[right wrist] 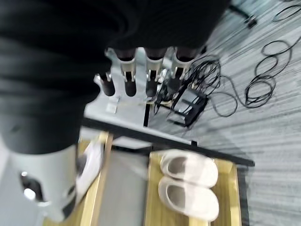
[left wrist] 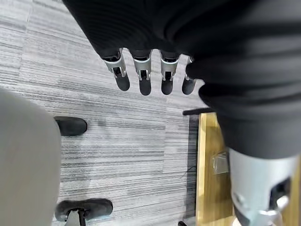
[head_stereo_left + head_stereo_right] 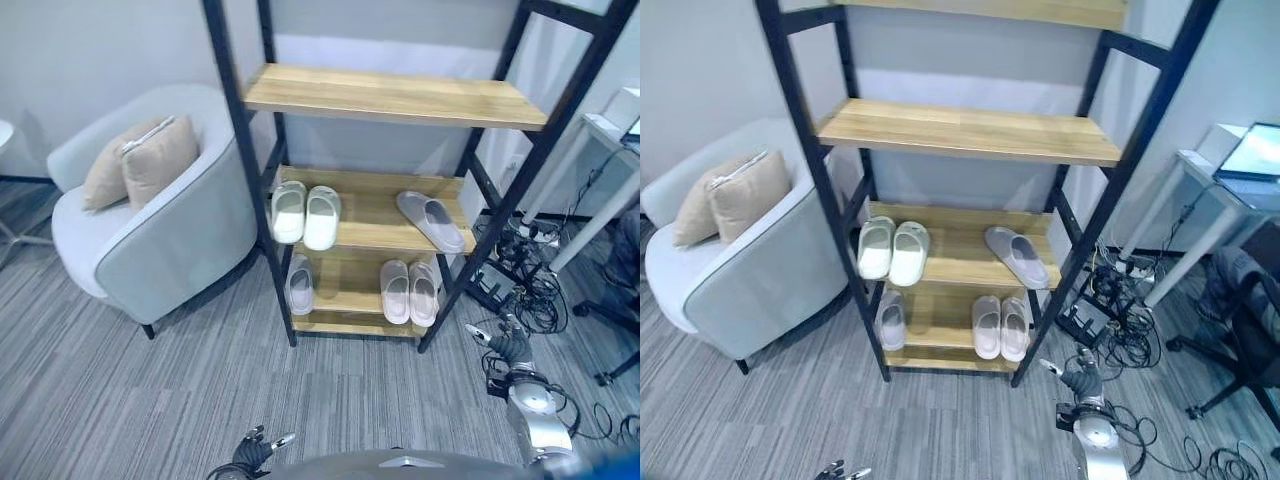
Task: Arrange the slippers neatly on the shoe rack.
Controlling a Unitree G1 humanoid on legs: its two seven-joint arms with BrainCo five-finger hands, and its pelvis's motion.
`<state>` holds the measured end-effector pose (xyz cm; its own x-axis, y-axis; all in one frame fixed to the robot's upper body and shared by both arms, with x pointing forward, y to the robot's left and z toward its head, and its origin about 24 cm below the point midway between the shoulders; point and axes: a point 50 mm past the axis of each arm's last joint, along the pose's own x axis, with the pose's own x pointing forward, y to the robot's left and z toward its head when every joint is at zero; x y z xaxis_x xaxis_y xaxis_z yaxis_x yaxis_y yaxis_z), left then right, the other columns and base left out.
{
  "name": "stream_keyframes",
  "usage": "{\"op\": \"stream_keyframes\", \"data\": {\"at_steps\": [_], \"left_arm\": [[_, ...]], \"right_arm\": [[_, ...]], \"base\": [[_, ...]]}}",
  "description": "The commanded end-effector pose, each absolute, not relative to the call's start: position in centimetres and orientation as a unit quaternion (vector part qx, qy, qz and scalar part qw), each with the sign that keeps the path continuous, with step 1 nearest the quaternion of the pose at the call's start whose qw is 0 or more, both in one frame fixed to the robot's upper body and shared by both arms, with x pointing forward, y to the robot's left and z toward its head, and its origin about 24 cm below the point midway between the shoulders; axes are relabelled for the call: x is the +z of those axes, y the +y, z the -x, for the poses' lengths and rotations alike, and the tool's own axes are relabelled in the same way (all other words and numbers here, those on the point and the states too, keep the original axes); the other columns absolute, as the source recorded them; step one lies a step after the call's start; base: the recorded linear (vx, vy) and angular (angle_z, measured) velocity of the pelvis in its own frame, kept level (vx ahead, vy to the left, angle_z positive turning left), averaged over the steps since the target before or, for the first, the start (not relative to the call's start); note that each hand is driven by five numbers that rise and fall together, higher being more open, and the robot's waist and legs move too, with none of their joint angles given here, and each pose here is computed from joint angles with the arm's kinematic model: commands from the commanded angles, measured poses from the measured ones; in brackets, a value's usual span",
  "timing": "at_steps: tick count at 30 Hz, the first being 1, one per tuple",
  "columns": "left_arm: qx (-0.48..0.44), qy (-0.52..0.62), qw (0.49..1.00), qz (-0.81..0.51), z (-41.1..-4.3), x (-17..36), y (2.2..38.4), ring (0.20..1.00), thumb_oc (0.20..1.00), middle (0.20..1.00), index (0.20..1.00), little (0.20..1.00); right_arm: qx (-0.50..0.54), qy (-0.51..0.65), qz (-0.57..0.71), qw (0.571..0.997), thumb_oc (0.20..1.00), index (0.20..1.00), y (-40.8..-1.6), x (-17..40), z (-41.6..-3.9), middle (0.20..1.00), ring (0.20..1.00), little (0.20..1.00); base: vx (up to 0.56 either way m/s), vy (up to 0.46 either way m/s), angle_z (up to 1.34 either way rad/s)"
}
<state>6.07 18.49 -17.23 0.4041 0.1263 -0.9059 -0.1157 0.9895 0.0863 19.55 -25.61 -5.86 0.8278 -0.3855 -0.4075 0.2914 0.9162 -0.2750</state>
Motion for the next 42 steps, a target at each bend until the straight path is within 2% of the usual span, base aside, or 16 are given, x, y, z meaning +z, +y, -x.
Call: {"op": "stream_keyframes", "data": {"at_steps": [1, 5, 14, 22, 30, 42], "left_arm": [[0.054, 0.594, 0.802, -0.021, -2.0, -17.8, 17.7, 1.0, 1.0, 1.0, 1.0, 1.0], [0.037, 0.565, 0.824, -0.024, -4.1, -17.6, 16.7, 1.0, 1.0, 1.0, 1.0, 1.0], [0.005, 0.557, 0.83, -0.043, -5.4, -17.6, 16.1, 1.0, 1.0, 1.0, 1.0, 1.0], [0.016, 0.589, 0.806, -0.051, -3.1, -17.8, 17.0, 1.0, 1.0, 1.0, 1.0, 1.0], [0.026, 0.604, 0.794, -0.061, -2.4, -17.9, 17.7, 1.0, 1.0, 1.0, 1.0, 1.0], [0.008, 0.624, 0.778, -0.074, -1.2, -18.0, 17.5, 1.0, 1.0, 1.0, 1.0, 1.0]], "right_arm": [[-0.177, 0.158, 0.108, 0.965, 1.0, 1.0, -25.6, -3.3, -21.7, 1.0, 1.0, 1.0], [-0.173, 0.151, 0.125, 0.965, 1.0, 1.0, -26.2, -2.7, -22.1, 1.0, 1.0, 1.0], [-0.152, 0.158, 0.132, 0.967, 1.0, 1.0, -25.1, -3.2, -23.2, 1.0, 1.0, 1.0], [-0.111, 0.176, 0.123, 0.97, 1.0, 1.0, -23.1, -4.8, -21.9, 1.0, 1.0, 1.0], [-0.074, 0.171, 0.106, 0.977, 1.0, 1.0, -21.1, -5.0, -21.9, 1.0, 1.0, 1.0], [0.055, 0.134, 0.064, 0.987, 1.0, 1.0, -14.9, -3.4, -25.0, 1.0, 1.0, 1.0]], "base": [[0.03, -0.213, -0.1], [-0.02, -0.255, 0.0], [0.07, -0.014, -0.11], [0.1, 0.074, -0.34], [0.04, 0.072, -0.1], [0.01, 0.041, 0.02]]}}
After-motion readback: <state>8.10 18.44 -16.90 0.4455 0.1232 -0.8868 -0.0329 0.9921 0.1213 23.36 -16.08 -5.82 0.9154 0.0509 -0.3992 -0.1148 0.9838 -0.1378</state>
